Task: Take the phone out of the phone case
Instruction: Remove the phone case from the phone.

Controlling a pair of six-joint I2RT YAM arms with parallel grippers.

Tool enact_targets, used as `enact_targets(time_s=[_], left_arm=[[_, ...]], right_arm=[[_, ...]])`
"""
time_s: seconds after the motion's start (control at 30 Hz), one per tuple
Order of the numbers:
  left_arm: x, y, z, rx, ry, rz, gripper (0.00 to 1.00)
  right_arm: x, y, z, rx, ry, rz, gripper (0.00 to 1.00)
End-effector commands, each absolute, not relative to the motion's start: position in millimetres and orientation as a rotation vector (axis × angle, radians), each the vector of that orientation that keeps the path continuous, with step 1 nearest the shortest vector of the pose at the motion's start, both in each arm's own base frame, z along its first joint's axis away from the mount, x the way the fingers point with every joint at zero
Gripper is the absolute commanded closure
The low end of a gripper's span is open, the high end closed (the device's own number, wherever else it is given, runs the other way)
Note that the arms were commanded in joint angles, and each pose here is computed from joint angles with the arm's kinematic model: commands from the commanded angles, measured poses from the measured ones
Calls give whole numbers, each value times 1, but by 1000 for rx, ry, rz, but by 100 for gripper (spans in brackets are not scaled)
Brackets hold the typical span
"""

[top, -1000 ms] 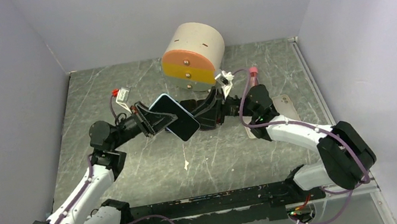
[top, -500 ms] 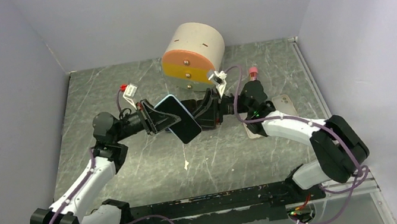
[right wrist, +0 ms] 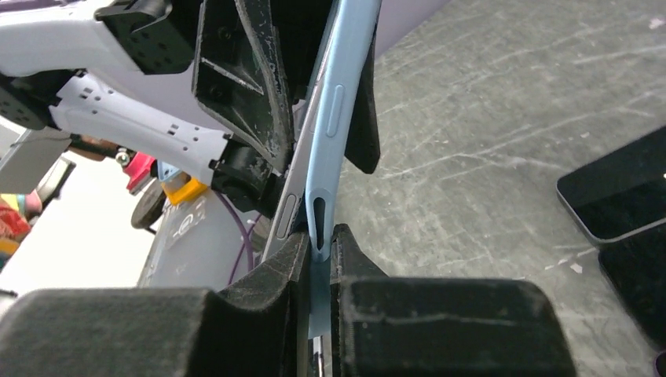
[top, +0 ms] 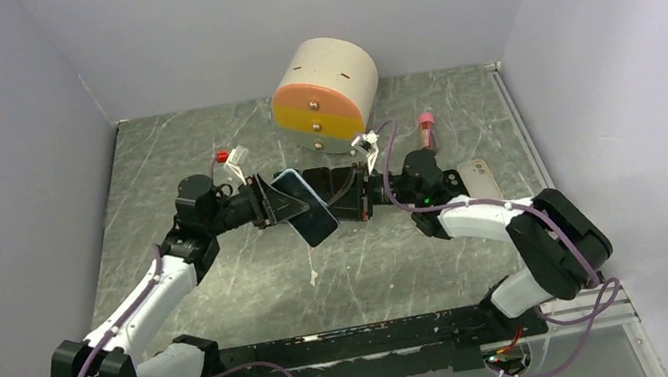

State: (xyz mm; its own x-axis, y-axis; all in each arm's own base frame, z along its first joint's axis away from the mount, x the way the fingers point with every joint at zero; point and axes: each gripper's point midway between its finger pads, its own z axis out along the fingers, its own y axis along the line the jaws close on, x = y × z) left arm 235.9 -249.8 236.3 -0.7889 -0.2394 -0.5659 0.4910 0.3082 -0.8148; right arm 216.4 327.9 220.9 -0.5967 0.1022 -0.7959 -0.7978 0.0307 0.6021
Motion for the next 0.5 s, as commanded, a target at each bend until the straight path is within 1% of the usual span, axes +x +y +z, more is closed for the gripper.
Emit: enact_targets(time_s=[0.0, 0.07, 0.17, 0.33, 0.47], left_arm=[[255, -234, 190, 51, 2141, -1309, 46], [261, -227, 185, 6, 2156, -1233, 39], [270, -216, 176, -64, 2188, -1126, 32], [278, -210, 168, -112, 2225, -1025, 29], [279, -207, 167, -95, 2237, -869, 27]], right_arm=[[216, 329, 259, -704, 1410, 1638, 100], [220, 328, 248, -666, 1459, 1615, 100], [227, 324, 234, -599, 1527, 1578, 100], [239, 318, 207, -474, 1660, 1490, 100], [248, 315, 183, -372, 1790, 1376, 100]])
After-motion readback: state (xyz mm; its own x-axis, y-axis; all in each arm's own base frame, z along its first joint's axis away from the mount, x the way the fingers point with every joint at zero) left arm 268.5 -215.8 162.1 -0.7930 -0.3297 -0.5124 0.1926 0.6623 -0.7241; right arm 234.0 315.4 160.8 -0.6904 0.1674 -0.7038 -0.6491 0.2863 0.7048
